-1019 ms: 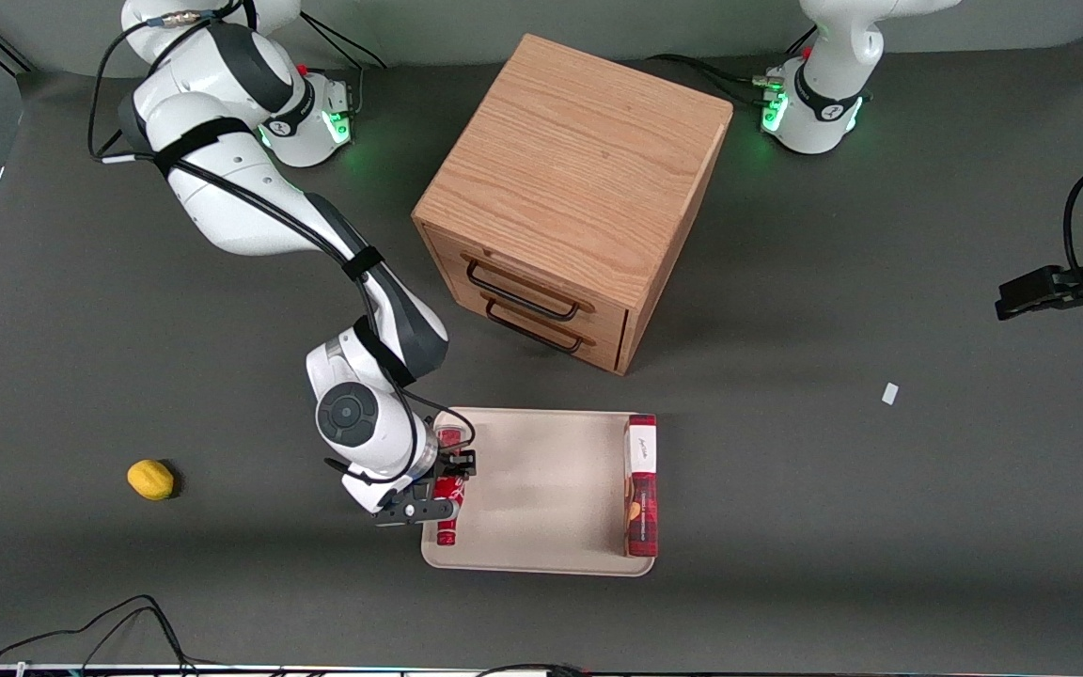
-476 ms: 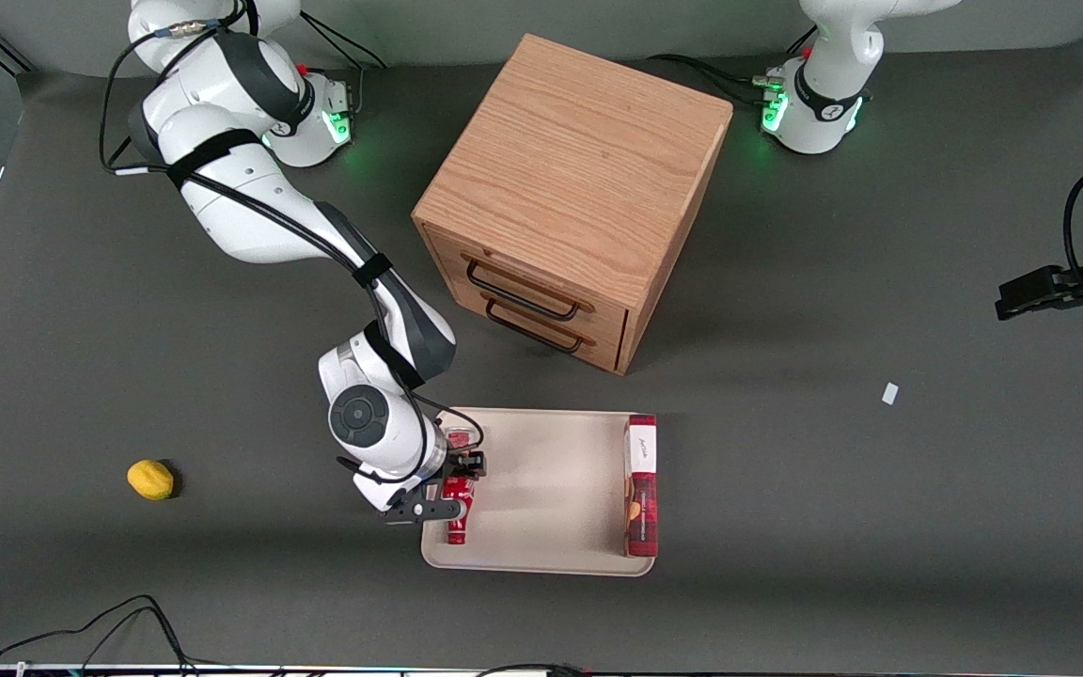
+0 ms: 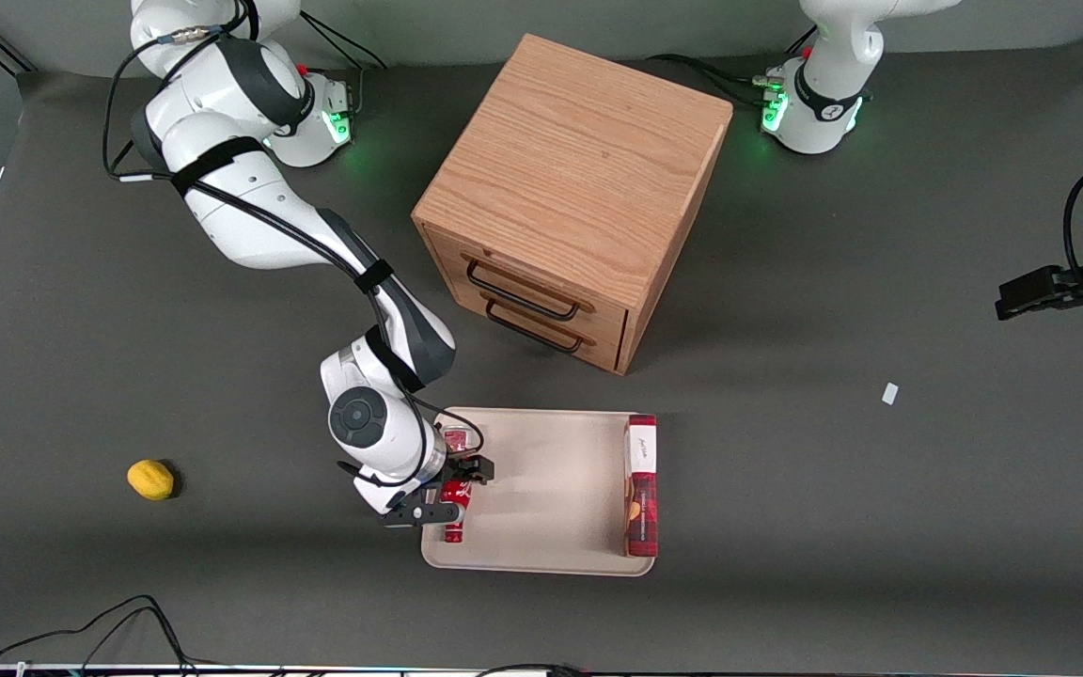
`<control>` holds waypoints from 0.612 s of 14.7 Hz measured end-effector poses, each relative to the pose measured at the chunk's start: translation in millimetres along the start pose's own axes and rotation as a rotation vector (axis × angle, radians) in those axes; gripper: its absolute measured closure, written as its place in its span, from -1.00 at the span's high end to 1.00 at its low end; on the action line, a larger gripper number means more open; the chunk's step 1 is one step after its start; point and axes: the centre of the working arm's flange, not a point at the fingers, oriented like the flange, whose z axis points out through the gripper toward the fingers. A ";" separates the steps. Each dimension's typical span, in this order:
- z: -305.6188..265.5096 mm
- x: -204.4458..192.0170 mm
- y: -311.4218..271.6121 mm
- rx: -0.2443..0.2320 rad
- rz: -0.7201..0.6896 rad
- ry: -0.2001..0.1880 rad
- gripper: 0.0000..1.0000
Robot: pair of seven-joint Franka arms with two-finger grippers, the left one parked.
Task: Place coke bottle on tray
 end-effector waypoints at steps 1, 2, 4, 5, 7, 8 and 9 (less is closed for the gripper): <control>-6.6 3.7 -1.1 0.004 0.000 0.013 1.00; -17.3 8.4 -2.1 0.007 0.001 0.027 1.00; -54.2 17.0 -2.2 -0.002 0.002 0.041 1.00; -78.2 21.1 0.8 -0.009 0.005 0.049 1.00; -133.4 26.8 17.1 -0.026 -0.005 0.074 1.00; -157.6 26.0 29.7 -0.041 -0.018 0.077 1.00; -178.4 23.0 45.5 -0.057 -0.024 0.077 1.00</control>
